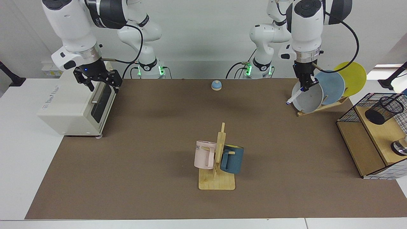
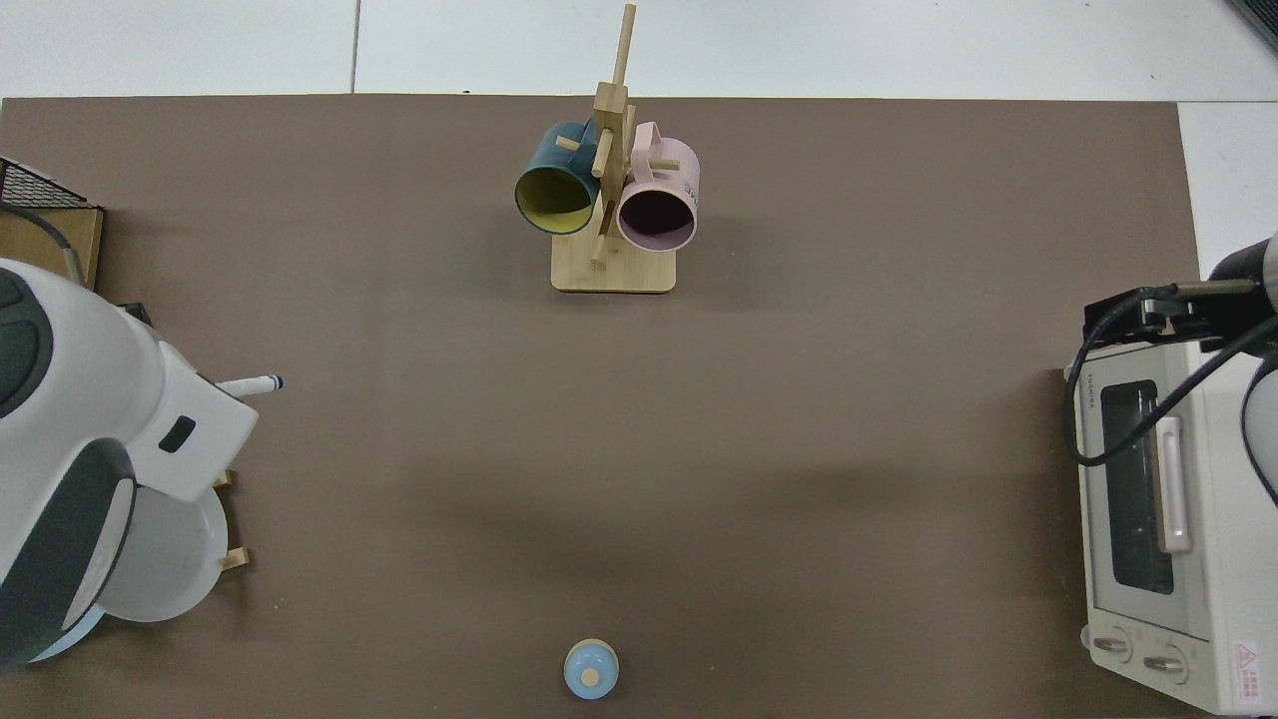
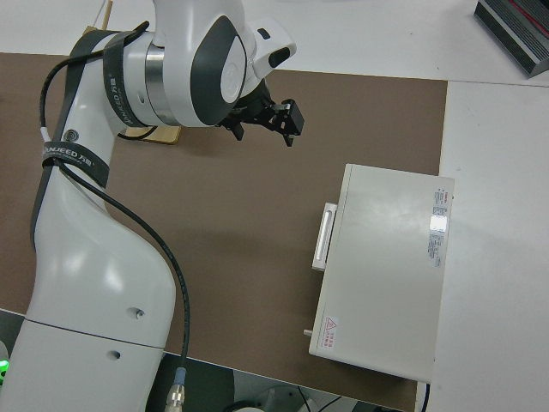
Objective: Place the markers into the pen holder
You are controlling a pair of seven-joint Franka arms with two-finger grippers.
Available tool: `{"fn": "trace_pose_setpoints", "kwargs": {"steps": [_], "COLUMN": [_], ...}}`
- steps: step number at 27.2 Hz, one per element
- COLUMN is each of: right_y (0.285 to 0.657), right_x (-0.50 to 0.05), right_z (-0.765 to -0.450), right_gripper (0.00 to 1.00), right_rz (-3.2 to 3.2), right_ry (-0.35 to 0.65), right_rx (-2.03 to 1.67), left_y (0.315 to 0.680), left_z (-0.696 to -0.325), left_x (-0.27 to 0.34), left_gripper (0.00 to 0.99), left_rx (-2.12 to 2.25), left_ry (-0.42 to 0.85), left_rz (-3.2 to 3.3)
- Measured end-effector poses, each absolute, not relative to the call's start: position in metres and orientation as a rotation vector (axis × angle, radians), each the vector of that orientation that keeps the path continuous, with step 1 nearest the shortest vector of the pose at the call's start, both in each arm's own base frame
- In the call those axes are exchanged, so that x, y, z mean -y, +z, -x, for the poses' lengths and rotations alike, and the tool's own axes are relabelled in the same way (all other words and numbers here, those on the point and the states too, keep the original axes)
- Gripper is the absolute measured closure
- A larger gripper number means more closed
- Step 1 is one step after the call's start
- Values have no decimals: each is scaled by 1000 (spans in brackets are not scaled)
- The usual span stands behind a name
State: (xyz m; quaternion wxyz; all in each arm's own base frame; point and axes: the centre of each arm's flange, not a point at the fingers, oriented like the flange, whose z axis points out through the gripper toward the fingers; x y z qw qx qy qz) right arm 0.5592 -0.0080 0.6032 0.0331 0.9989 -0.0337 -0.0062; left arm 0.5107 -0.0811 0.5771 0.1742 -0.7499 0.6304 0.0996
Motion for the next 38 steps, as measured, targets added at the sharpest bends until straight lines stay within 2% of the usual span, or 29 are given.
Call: {"fn": "trace_pose_setpoints", "kwargs": {"steps": [12, 20, 29, 38], "right_y": [604, 604, 604, 604], "right_x": [-2, 2, 2, 2], "right_z": [-560, -560, -560, -560], "right_gripper": [0, 0, 0, 0], "right_rz": [-3075, -3075, -3075, -3075], "right_ry": [-10, -11, -11, -11], "right_rx": [78, 87, 86, 86], "left_y": [588, 601, 618, 630], "left_z": [-517, -522, -535, -549], "left_x": [48, -12, -98, -157], "left_gripper": [824, 824, 824, 824], "left_rx": [-1802, -1727, -1704, -1705], "left_ry": [528, 665, 697, 706], "left_rz": [1883, 1795, 1658, 1545]}}
